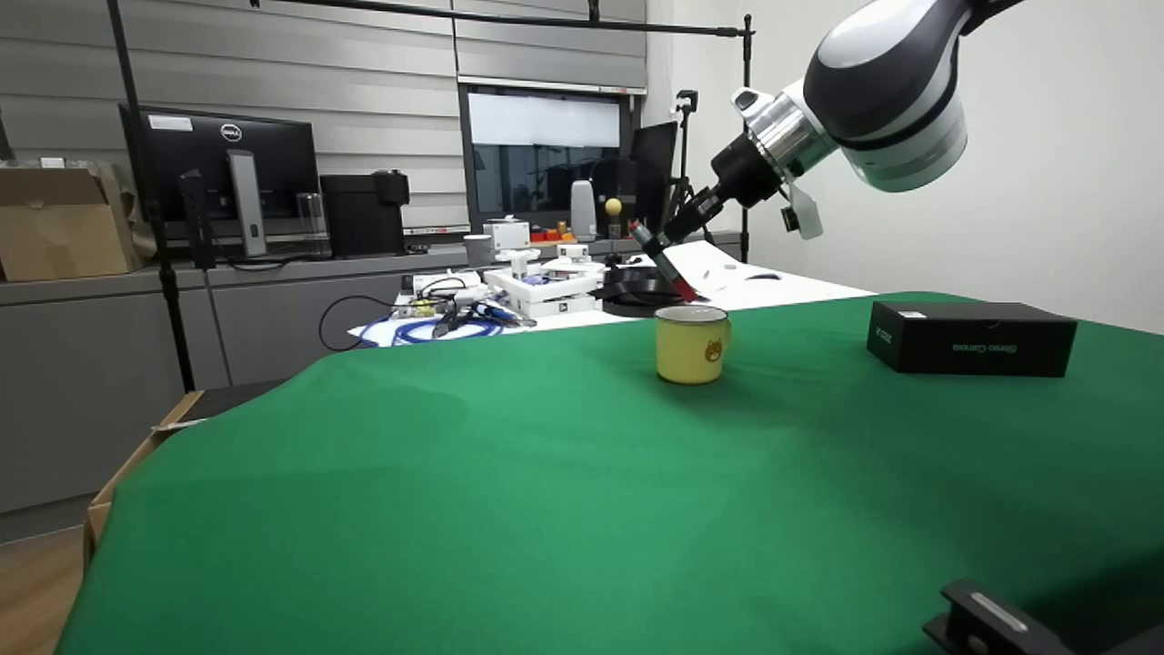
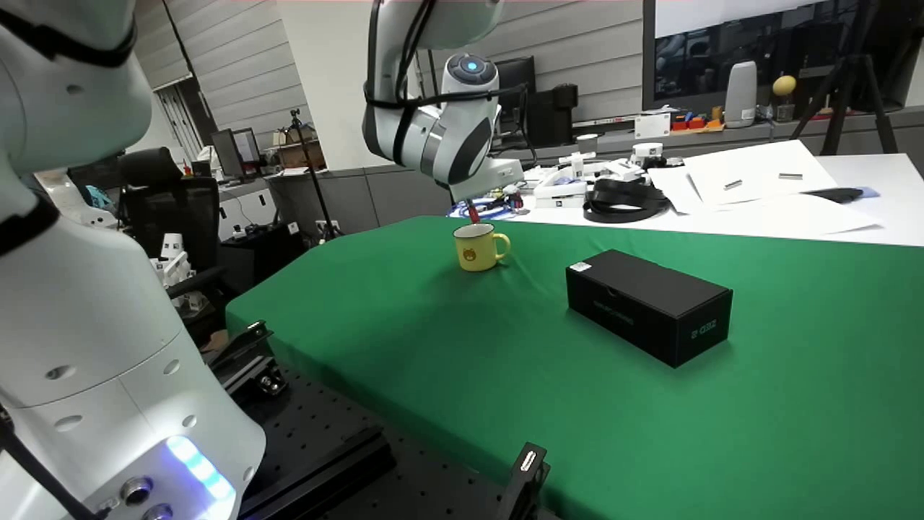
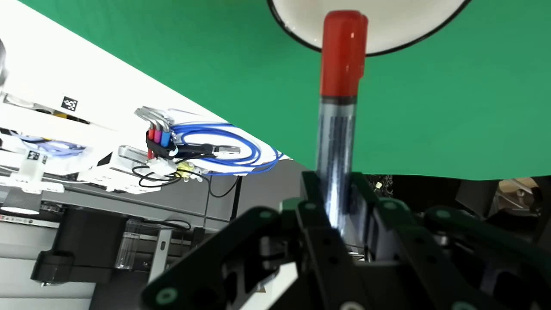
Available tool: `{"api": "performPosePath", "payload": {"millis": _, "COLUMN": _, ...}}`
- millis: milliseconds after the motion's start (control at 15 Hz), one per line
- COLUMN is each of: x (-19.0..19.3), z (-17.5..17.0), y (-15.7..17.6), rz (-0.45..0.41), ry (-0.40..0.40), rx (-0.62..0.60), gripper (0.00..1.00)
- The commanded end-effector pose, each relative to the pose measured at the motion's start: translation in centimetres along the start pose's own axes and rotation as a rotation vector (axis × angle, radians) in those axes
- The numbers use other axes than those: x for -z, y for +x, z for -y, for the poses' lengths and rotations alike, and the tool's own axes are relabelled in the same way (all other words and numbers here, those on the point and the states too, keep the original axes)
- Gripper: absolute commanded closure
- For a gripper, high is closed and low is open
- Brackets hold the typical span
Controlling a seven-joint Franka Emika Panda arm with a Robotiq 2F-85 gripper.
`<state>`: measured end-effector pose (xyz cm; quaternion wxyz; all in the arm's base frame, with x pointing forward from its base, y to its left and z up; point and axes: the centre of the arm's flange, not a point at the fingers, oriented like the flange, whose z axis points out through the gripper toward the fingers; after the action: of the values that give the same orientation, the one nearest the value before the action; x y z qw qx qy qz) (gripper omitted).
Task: Put the marker inside the mug cup
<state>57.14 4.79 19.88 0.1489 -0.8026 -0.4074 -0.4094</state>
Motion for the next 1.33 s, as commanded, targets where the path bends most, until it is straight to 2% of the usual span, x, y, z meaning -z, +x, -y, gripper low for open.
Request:
{"api": "performPosePath", "payload": {"millis": 0, "x": -1.3, "z": -0.6, "y": -2.0, "rz": -0.046, "ry": 0.03, "rx": -0.051, "gripper": 0.95}}
{"api": "performPosePath", "payload": {"millis": 467, "x": -2.9, "z": -0.3, "y": -4.8, "rz": -0.012, "ry": 0.063, "rx": -0.106, "gripper": 0.95}}
{"api": "performPosePath", "payload": {"millis": 533, "x": -2.9, "z": -0.5, "y": -4.8, "rz": -0.006, "ry": 0.062, "rx": -0.116, "gripper": 0.54}}
{"api": "performPosePath", "payload": {"millis": 667, "x": -2.3, "z": -1.0, "y": -3.9, "rz": -0.003, "ry": 0.053, "rx": -0.113, "gripper": 0.48}}
{"api": "performPosePath", "payload": {"millis": 933, "x": -0.4, "z": -2.0, "y": -1.0, "rz": -0.012, "ry": 0.023, "rx": -0.106, "gripper": 0.2}}
{"api": "performPosePath", "payload": {"millis": 1133, "x": 0.7, "z": -1.8, "y": -0.1, "rz": 0.046, "ry": 0.062, "rx": -0.121, "gripper": 0.02}}
{"api": "performPosePath", "payload": {"millis": 1200, "x": -1.0, "z": -1.6, "y": -0.9, "rz": 0.008, "ry": 0.043, "rx": -0.084, "gripper": 0.19}}
{"api": "performPosePath", "payload": {"millis": 1267, "x": -0.8, "z": -1.7, "y": -0.7, "rz": 0.023, "ry": 0.051, "rx": -0.086, "gripper": 0.11}}
